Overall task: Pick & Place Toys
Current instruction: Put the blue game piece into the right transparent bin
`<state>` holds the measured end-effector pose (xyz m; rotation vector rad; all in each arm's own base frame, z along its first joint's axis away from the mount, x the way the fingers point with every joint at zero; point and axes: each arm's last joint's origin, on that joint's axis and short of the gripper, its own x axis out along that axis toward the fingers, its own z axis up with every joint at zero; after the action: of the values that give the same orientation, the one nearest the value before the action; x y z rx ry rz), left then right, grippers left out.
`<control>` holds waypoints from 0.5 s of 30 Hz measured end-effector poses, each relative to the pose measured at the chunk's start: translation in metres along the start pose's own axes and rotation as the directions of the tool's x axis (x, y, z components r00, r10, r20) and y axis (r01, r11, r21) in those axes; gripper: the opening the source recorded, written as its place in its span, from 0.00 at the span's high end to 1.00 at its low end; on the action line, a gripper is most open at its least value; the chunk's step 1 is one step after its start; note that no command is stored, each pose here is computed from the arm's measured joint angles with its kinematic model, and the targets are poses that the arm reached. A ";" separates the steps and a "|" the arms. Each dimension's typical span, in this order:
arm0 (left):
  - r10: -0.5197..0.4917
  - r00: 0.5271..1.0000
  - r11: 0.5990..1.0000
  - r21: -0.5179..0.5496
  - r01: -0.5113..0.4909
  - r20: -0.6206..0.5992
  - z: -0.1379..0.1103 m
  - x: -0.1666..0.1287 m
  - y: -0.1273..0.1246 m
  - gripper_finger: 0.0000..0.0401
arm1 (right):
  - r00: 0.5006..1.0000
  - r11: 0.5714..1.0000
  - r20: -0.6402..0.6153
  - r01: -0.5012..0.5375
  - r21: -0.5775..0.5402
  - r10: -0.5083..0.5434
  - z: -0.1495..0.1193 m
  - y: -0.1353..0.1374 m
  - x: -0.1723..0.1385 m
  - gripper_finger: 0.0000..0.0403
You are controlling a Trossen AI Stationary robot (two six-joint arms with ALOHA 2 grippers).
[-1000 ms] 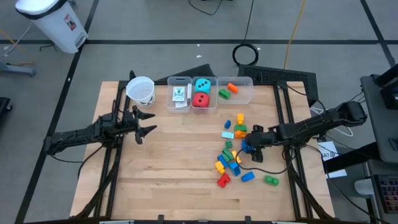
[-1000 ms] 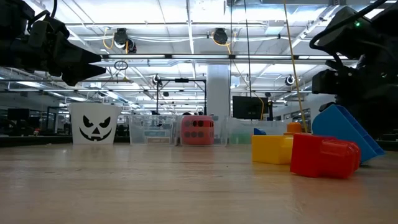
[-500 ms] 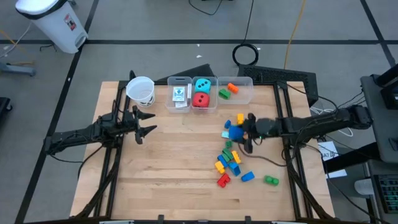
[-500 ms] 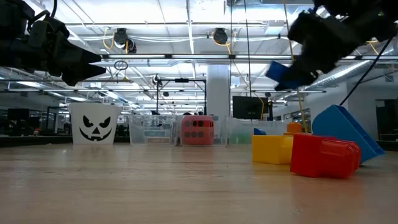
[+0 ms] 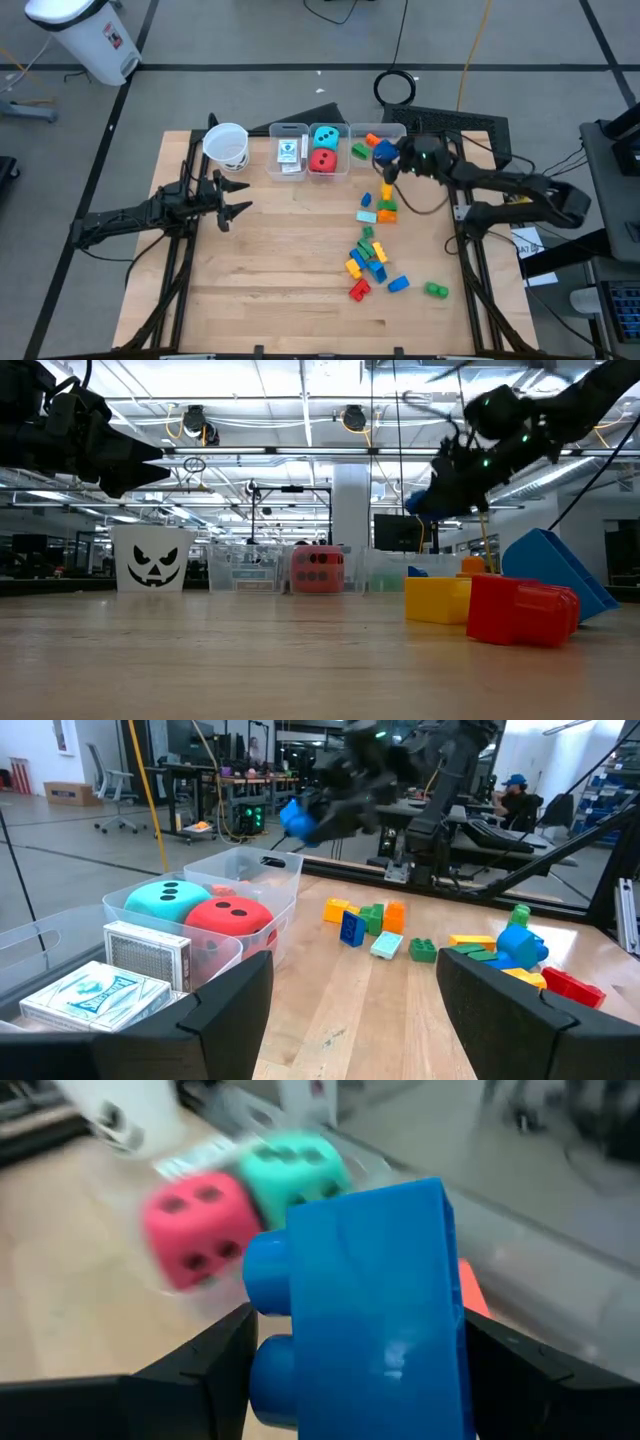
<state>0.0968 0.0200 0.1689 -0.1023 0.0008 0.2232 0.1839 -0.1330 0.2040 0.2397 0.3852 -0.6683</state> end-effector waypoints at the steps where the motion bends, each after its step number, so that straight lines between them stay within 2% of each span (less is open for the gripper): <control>1: 0.000 1.000 1.000 0.000 0.000 0.000 0.000 0.000 0.000 0.28 | 1.000 1.000 -0.025 0.013 0.017 -0.013 -0.003 -0.008 0.005 0.37; 7: 0.000 1.000 1.000 0.000 0.000 0.000 0.000 0.000 0.000 0.28 | 0.989 0.993 -0.101 0.109 0.041 -0.104 -0.018 -0.037 0.026 0.37; 11: 0.000 1.000 1.000 0.000 0.000 0.000 0.000 0.000 0.000 0.28 | 0.987 0.993 -0.114 0.117 0.017 -0.114 -0.024 -0.041 0.036 0.34; 15: 0.000 1.000 1.000 0.000 0.000 0.000 0.000 0.000 0.000 0.28 | 0.991 0.991 -0.077 0.116 0.061 -0.112 -0.022 -0.041 0.039 0.27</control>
<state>0.0968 0.0200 0.1689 -0.1023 0.0010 0.2232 0.1798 -0.1785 0.1641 0.3065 0.4499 -0.7870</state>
